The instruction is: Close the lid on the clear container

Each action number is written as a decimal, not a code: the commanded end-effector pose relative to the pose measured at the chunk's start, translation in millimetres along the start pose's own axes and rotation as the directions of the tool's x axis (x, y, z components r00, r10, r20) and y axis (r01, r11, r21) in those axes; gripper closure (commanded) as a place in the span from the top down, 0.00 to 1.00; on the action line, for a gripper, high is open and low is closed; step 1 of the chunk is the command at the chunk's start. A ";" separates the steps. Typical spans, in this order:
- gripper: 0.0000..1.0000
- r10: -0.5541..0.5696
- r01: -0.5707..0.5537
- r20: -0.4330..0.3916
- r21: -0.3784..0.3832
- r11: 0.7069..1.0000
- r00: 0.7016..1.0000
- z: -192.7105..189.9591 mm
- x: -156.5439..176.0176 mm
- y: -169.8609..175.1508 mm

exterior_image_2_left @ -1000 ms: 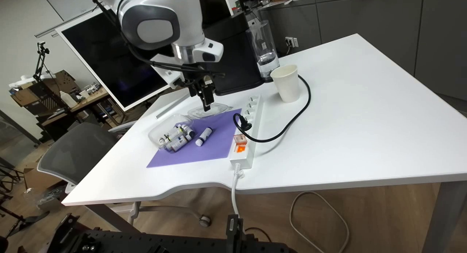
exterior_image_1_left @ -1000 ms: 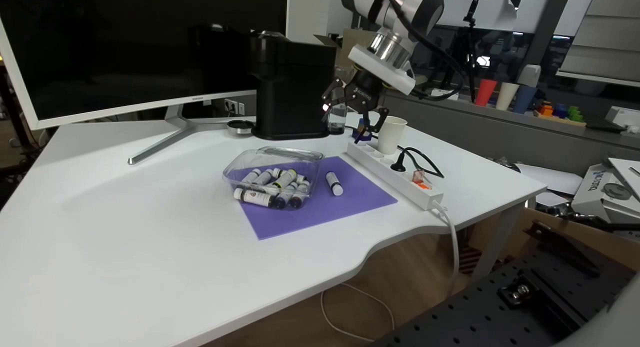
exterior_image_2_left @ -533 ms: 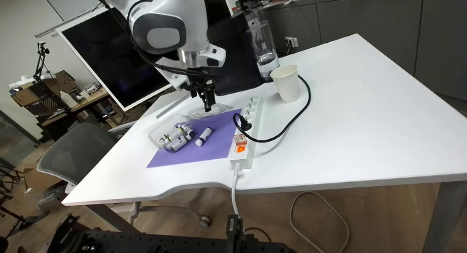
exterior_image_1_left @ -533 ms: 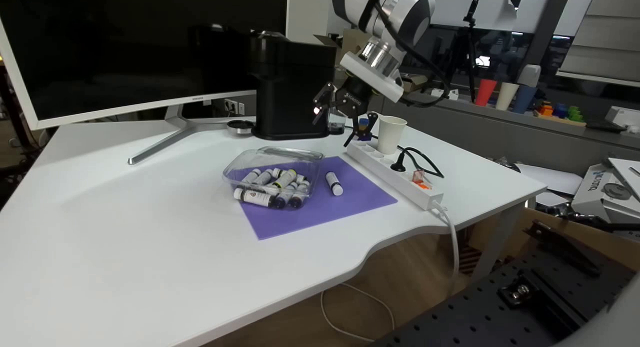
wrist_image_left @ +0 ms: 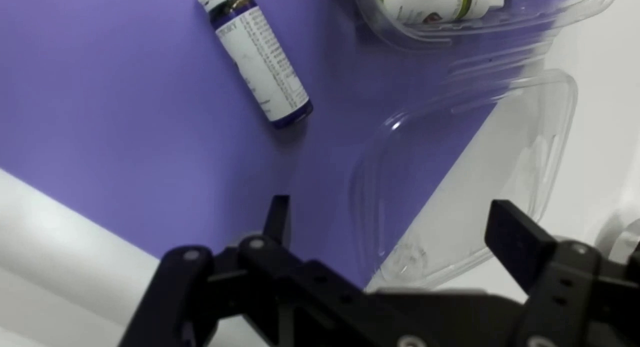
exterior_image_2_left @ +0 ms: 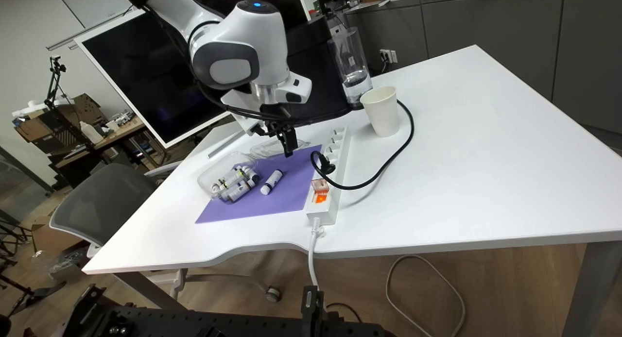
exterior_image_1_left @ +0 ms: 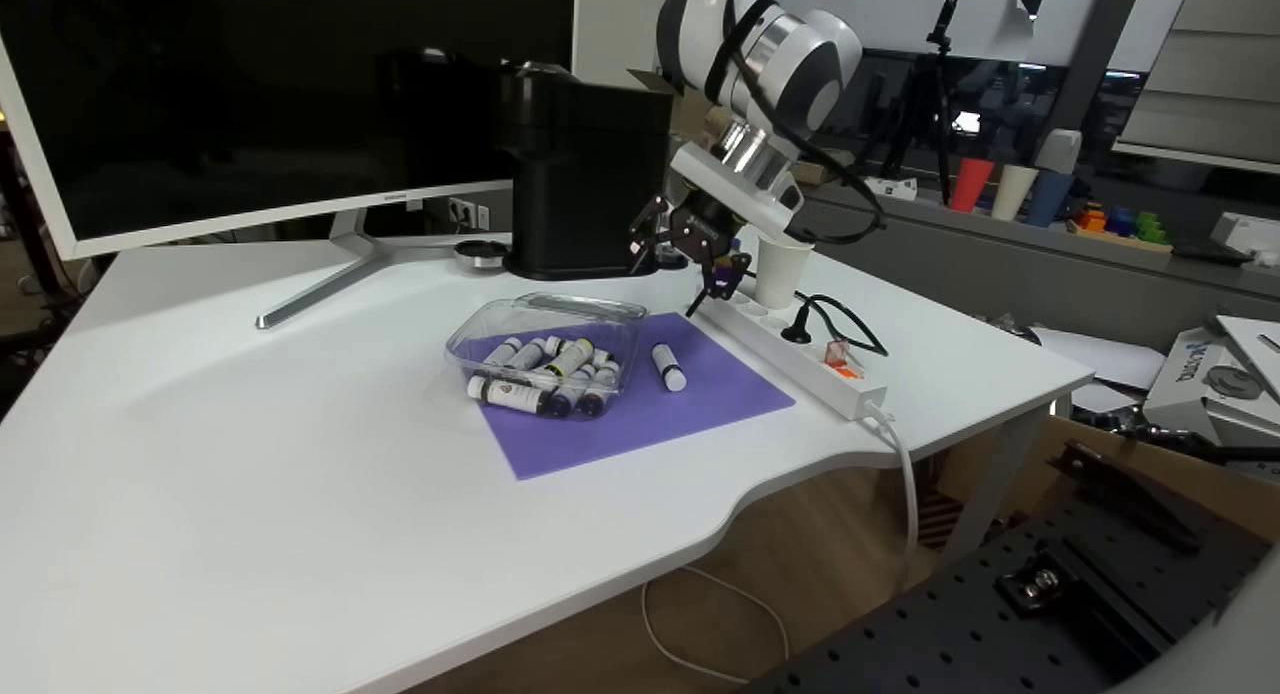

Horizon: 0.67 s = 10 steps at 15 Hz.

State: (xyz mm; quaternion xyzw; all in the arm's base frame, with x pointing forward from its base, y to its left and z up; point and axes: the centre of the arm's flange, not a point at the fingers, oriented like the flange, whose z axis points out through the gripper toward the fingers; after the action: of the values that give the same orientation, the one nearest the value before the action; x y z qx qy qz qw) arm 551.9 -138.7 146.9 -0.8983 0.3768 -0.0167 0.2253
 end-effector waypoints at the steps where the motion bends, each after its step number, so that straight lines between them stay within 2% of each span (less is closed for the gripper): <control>1: 1.00 0.003 -0.003 -0.035 0.022 1.000 0.999 25.4 22.0 -4.8; 6: 1.00 -0.021 0.022 -0.023 0.026 0.999 1.000 52.0 28.8 -12.1; 10: 1.00 -0.082 0.081 0.013 0.079 0.994 0.997 62.4 29.9 -16.9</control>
State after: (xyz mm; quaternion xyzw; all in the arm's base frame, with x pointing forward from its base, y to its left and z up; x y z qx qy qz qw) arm 586.1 -120.6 98.6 -0.9057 0.3543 -0.0262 0.2315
